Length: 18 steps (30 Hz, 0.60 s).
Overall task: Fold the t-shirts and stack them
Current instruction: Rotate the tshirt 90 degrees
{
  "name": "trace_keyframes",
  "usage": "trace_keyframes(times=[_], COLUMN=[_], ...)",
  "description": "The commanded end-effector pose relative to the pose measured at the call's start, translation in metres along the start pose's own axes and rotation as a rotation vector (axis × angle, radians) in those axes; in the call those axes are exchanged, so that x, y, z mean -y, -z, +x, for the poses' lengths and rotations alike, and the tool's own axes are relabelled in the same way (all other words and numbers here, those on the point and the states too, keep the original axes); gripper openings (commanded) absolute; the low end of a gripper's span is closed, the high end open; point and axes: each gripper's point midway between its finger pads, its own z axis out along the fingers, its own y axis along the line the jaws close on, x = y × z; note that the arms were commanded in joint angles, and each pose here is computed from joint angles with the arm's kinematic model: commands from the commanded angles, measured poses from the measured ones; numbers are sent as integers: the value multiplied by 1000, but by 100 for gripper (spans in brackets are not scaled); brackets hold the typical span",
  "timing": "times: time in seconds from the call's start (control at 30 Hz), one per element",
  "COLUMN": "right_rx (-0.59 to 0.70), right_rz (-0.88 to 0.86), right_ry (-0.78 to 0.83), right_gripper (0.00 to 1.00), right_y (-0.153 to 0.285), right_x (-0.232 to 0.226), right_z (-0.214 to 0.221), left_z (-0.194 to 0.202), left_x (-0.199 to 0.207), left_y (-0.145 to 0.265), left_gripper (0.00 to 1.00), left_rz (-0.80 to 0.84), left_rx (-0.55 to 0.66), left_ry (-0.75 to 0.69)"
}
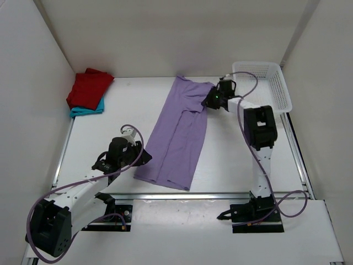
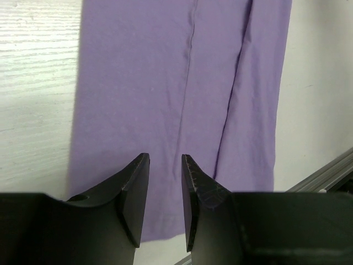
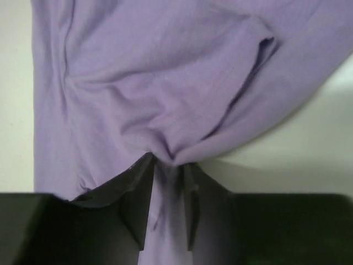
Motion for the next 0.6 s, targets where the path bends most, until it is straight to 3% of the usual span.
trace_keyframes(times=[0.0, 0.1, 0.2, 0.23, 0.27, 0.3, 0.33, 0.37, 0.4, 0.43, 0.5, 0.57], right_rx=[-84, -19, -63, -32, -57, -66, 35, 4, 5, 71, -2, -13], right_rz=[-78, -109, -71, -93, -74, -73, -114, -118, -150, -194, -207, -251], right_ry=[98, 254, 299, 333, 359, 378, 409, 388, 372, 371, 309, 332], right_gripper=[29, 55, 61, 62, 62, 63, 64, 63, 63, 61, 60, 56], right_y=[-22, -15, 14, 40, 42, 64, 94, 95, 117, 147, 162, 180], right_x=[-42, -89, -89, -109, -102, -104, -126, -112, -108, -123, -93, -95], right_z=[-3, -56, -58, -68, -49, -33, -51, -22, -1, -9, 61, 98], left_z=[3, 8, 11, 16, 16, 16, 21, 12, 10, 14, 7, 2], left_x=[-7, -10, -19, -26, -35, -45, -53, -54, -60, -64, -64, -64], left_y=[1, 3, 7, 8, 11, 15, 16, 18, 21, 21, 25, 26], left_gripper=[41, 41, 41, 43, 44, 49, 60, 67, 89, 98, 99, 99], left_rz=[-24, -39, -79, -108, -144, -186, -209, -215, -221, -225, -197, -189], left_rx=[-8, -20, -12, -18, -10, 6, 14, 63, 111, 119, 158, 162], left_ry=[-3, -4, -19, -12, -4, -2, 27, 36, 59, 86, 120, 113])
